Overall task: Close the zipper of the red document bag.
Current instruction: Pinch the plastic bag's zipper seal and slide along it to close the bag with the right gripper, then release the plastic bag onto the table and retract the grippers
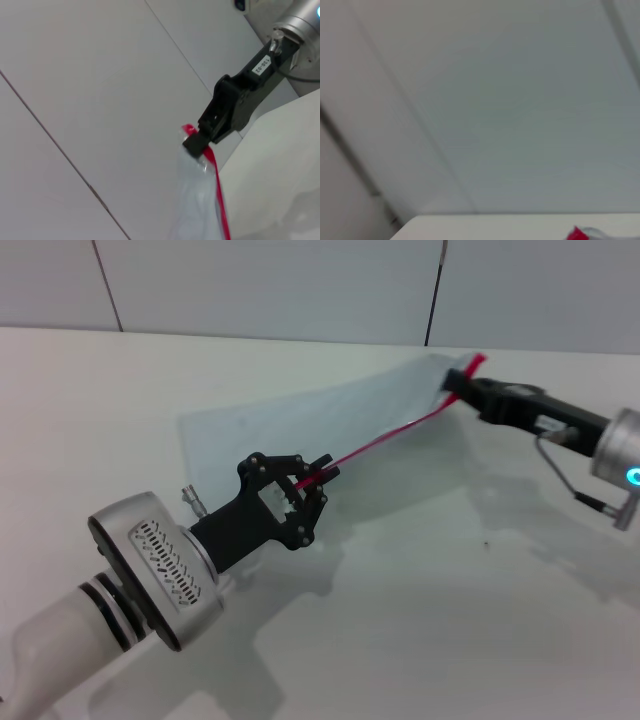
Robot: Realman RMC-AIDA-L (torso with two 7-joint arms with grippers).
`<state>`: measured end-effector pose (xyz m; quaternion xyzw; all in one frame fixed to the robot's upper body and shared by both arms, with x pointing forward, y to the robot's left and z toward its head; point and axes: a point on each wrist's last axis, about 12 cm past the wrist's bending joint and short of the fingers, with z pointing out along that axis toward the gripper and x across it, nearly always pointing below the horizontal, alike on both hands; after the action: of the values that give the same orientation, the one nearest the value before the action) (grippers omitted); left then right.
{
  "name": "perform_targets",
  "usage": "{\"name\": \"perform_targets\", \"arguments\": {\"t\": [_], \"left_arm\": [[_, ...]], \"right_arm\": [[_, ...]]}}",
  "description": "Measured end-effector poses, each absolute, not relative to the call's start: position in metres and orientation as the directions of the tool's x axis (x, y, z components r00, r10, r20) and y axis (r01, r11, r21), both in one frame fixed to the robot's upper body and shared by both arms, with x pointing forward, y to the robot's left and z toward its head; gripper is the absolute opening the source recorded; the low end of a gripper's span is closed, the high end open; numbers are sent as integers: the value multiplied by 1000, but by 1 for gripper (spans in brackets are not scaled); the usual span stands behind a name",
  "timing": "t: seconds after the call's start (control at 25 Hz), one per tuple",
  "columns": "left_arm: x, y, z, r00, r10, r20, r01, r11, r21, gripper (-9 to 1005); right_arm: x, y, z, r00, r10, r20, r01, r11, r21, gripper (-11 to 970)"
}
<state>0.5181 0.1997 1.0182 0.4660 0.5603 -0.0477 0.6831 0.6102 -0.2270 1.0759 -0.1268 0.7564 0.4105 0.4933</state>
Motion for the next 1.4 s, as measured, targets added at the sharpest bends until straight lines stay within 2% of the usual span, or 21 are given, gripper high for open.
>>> {"name": "perform_targets", "arguments": {"t": [0.64, 1.12, 1.24, 1.4], "left_arm": [[515, 202, 1016, 362, 463, -809, 593, 555, 583, 79], [513, 204, 1015, 356, 461, -813, 585, 569, 579, 78], [515, 205, 1017, 349, 456, -819, 569, 590, 572, 132], [516, 208, 1018, 331, 449, -830, 547, 625, 557, 322]], "right_arm": [[585, -302, 1057, -416, 387, -823, -375, 752, 543, 36], [572, -325, 1050, -375, 455, -808, -288, 771, 568, 39], [568, -331, 1048, -360, 479, -801, -262, 772, 579, 39], [568, -335, 1047, -350, 494, -796, -240, 774, 586, 40]]}}
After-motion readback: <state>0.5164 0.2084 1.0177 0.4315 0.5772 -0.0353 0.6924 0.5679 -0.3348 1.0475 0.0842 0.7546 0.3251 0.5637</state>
